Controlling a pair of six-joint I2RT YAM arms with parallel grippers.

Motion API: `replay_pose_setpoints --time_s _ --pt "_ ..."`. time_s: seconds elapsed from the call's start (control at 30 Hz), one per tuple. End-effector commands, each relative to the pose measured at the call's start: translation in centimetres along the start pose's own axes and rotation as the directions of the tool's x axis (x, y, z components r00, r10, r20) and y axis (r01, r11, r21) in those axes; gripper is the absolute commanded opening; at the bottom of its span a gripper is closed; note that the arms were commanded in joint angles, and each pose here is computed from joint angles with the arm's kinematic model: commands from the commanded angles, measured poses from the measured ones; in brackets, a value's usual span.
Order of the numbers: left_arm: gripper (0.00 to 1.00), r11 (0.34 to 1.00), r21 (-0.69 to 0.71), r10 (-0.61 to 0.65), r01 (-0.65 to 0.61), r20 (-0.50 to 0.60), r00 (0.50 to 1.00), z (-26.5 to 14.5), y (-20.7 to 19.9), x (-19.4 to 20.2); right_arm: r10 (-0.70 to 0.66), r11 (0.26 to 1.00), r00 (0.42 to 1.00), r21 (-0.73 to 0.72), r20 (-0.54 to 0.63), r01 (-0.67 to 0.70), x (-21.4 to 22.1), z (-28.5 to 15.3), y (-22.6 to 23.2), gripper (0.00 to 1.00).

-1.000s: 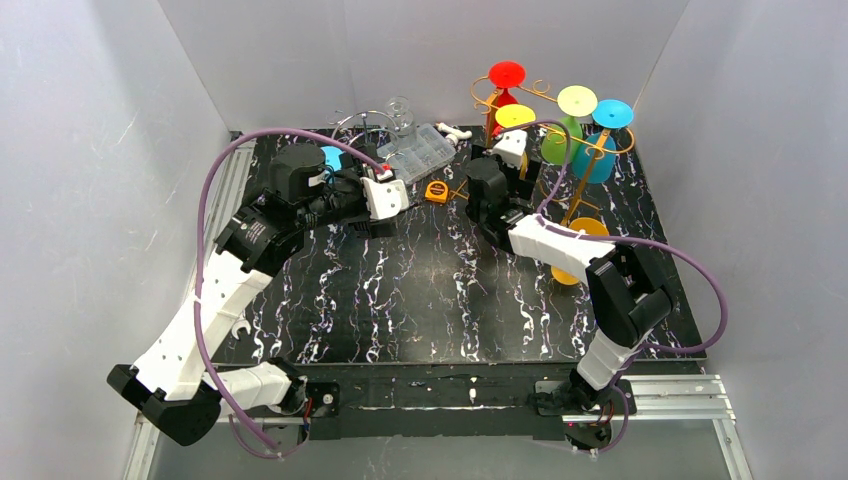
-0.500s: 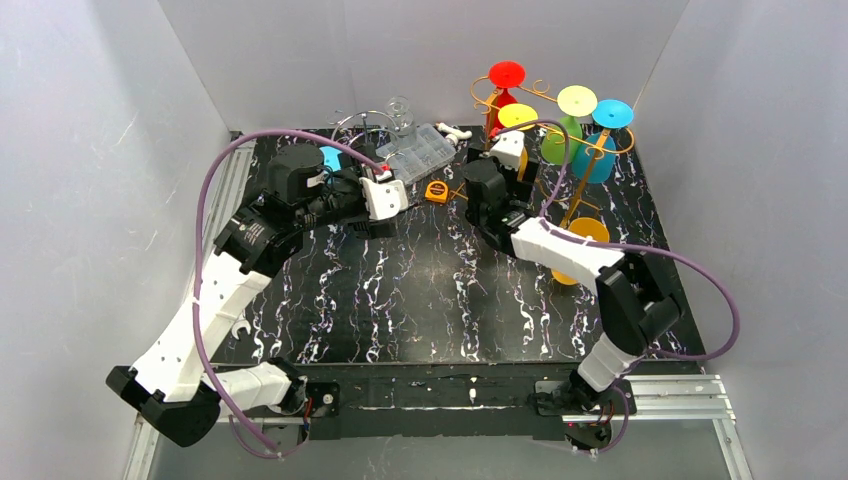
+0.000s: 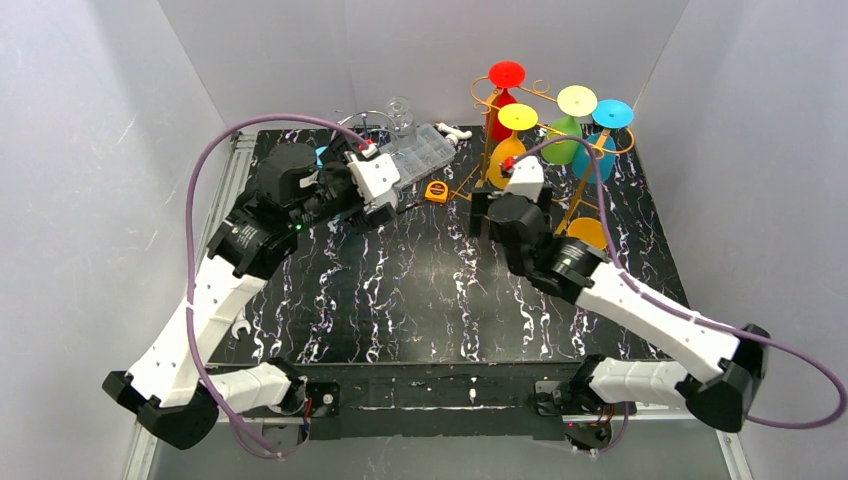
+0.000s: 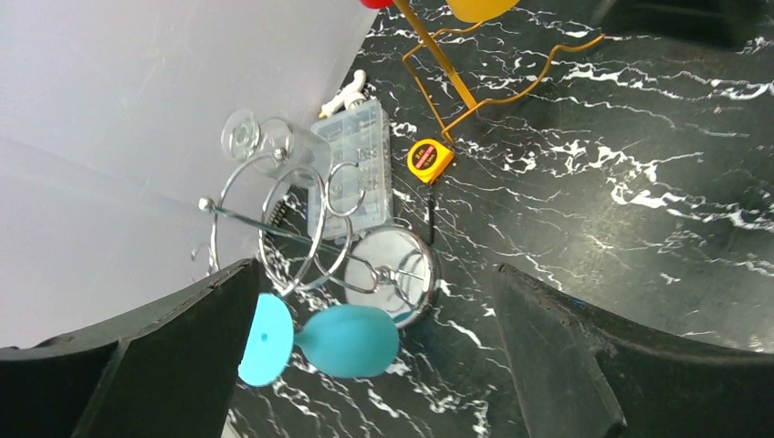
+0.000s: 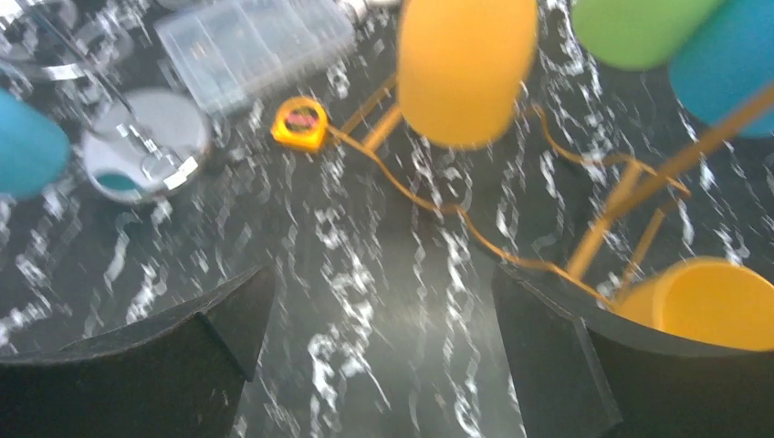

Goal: Place the wine glass upside down on the wine glass rack

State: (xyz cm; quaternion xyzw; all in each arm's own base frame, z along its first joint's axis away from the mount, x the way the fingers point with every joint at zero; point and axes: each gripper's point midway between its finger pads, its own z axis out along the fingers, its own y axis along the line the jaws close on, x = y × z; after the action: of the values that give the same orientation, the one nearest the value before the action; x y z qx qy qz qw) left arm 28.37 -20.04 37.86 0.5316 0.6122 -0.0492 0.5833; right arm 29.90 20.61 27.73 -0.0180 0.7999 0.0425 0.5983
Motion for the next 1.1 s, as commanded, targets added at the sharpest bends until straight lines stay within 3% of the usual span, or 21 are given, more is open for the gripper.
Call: replay_pose_setpoints --time_s 0.0,0.17,0.27,0.4,0.47,0.53,0.8,0.87,0.93,0.97,1.07 --pt "0.98 0.986 -0.065 -0.157 0.156 -0.003 0.988 -2.6 0.1 -0.2 -0.097 0.992 0.965 0.059 -0.244 0.115 4.8 -4.5 -5.5 0.98" --pt "0.98 0.971 -0.026 -0.24 0.239 -0.048 0.97 -2.6 -2.5 2.1 -0.128 0.933 0.948 0.288 -0.291 0.214 5.4 -7.5 -12.4 0.98" --pt "0.98 0.958 -0.016 -0.286 0.286 -0.101 0.953 -0.5 -2.1 2.8 -0.08 0.889 0.949 0.409 -0.305 0.206 5.1 -5.9 -16.1 0.92" --pt "0.98 0.933 -0.033 -0.36 0.359 -0.143 0.922 0.2 -0.9 2.8 0.03 0.903 0.932 0.41 -0.36 0.129 5.0 -2.2 -19.4 0.73" --pt "0.98 0.923 -0.04 -0.384 0.382 -0.134 0.913 -0.4 -1.1 2.8 0.044 0.906 0.924 0.405 -0.379 0.123 5.8 -0.9 -19.3 0.69" --pt "0.98 0.923 -0.041 -0.385 0.383 -0.13 0.914 -1.1 -1.4 2.9 0.099 0.957 0.927 0.289 -0.362 0.011 6.5 0.6 -16.6 0.62" --pt "0.98 0.923 -0.037 -0.384 0.383 -0.127 0.915 -1.8 -1.9 3.1 0.099 0.968 0.907 0.252 -0.41 0.008 8.4 0.7 -15.9 0.59" --pt "0.97 0.923 -0.032 -0.385 0.384 -0.121 0.915 -2.0 -2.1 3.0 0.104 0.968 0.895 0.25 -0.434 0.009 9.1 0.8 -15.7 0.49" --pt "0.96 0.921 -0.028 -0.388 0.388 -0.116 0.914 -2.2 -2.2 2.9 0.107 0.967 0.886 0.256 -0.45 0.013 9.5 0.6 -15.8 0.33" --pt "0.94 0.912 -0.022 -0.409 0.409 -0.109 0.906 -2.8 -2.5 2.6 0.118 0.969 0.89 0.248 -0.441 -0.005 8.7 -0.2 -15.6 0.01" --pt "0.94 0.901 -0.007 -0.432 0.434 -0.111 0.895 -3.4 -3.0 2.2 0.14 0.976 0.892 0.214 -0.429 -0.051 7.0 -1.5 -14.9 0.01"
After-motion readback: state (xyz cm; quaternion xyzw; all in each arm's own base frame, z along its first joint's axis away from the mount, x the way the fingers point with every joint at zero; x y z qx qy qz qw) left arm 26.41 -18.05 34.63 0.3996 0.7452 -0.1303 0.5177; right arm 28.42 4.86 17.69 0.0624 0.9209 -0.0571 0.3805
